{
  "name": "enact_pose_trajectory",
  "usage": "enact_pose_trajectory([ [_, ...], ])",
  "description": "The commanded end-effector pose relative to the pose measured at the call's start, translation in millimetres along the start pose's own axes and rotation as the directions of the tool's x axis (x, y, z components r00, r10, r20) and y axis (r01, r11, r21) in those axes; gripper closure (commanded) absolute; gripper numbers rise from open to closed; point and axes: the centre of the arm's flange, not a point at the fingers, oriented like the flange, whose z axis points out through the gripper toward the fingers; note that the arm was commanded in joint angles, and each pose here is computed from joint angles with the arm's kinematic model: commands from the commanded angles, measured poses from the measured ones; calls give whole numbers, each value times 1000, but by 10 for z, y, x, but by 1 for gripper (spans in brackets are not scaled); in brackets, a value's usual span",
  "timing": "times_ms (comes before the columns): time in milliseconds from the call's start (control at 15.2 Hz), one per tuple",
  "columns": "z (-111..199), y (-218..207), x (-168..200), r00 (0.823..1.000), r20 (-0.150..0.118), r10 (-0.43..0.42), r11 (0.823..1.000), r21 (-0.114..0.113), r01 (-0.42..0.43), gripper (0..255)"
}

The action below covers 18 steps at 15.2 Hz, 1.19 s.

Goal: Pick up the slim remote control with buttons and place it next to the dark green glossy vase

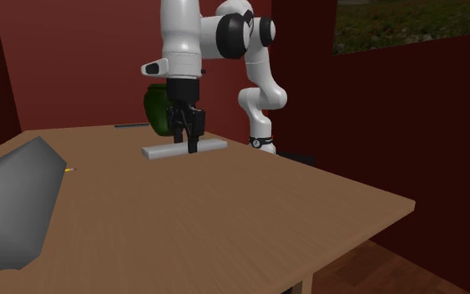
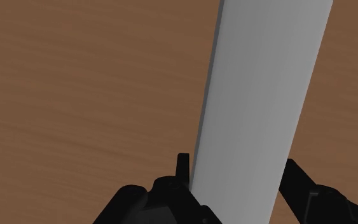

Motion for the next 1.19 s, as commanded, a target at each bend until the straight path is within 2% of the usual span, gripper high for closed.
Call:
enact_pose_trajectory([
  [0, -108, -7, -6, 1000, 0, 0, 1000, 0, 0, 255],
  [1122, -1005, 10, 2, 1000, 0, 0, 1000, 0, 0, 255],
])
